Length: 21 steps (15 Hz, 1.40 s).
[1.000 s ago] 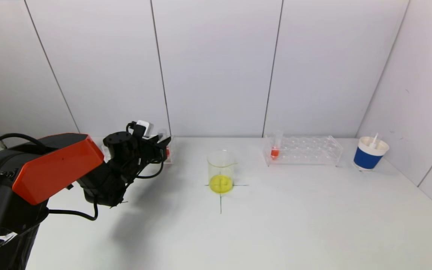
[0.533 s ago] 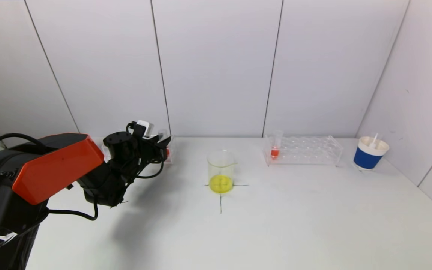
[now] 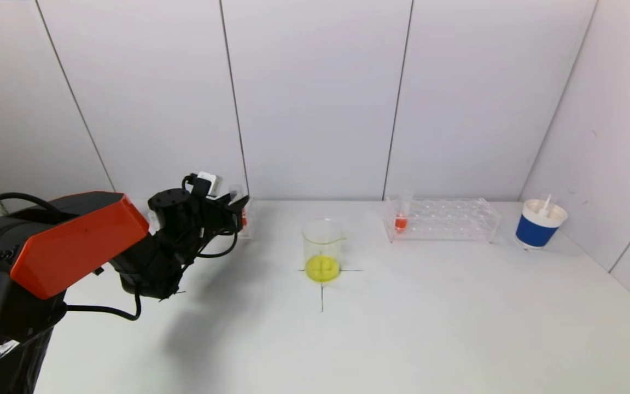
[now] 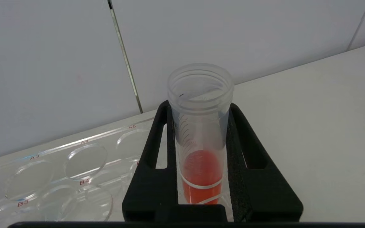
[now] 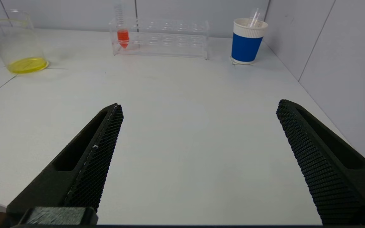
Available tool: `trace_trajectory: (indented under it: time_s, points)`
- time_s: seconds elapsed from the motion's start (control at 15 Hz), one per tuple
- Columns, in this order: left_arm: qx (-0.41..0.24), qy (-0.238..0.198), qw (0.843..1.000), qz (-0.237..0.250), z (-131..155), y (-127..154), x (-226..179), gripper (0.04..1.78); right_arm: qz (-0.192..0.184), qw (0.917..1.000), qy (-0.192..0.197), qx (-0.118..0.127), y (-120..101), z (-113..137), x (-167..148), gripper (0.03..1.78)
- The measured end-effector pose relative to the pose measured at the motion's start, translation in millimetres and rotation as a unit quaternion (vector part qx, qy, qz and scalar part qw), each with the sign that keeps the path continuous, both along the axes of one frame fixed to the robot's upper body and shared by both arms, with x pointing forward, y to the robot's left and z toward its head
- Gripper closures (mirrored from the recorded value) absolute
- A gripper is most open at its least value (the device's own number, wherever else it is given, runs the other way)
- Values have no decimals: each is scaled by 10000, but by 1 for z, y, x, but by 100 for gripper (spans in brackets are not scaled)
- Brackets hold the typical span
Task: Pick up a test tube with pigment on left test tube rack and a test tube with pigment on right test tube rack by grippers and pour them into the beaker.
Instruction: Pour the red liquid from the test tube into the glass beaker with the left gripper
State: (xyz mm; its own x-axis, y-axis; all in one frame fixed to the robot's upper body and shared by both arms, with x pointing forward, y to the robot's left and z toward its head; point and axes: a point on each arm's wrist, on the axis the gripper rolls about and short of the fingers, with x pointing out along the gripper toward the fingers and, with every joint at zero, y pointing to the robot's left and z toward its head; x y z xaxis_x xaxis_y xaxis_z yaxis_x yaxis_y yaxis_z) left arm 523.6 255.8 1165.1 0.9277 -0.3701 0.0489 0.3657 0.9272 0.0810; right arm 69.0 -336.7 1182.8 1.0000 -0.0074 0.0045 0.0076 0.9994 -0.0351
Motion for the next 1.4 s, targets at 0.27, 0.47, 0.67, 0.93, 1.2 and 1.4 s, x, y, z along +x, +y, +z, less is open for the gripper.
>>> trace_trajectory:
  time_s: [0.27,0.47,0.67,0.93,1.2,1.4]
  points:
    - [-27,-144,9999,-12,13,-1,0,137,-2,10000,0,1,0,0,0,5]
    - [-34,-181,9998,-28,26,-3,-1,137,-2,10000,2,1,0,0,0,5]
    - [-37,-221,9997,-29,42,-3,-3,137,-2,10000,2,1,0,0,0,5]
    - [-53,-338,9994,-49,69,-4,-7,137,-1,10000,2,1,0,0,0,5]
    - [-72,-414,9991,-101,95,-7,-15,137,-2,10000,2,0,0,0,0,5]
    - [2,-416,9989,-200,112,-15,-24,137,-1,10000,-2,0,0,0,0,5]
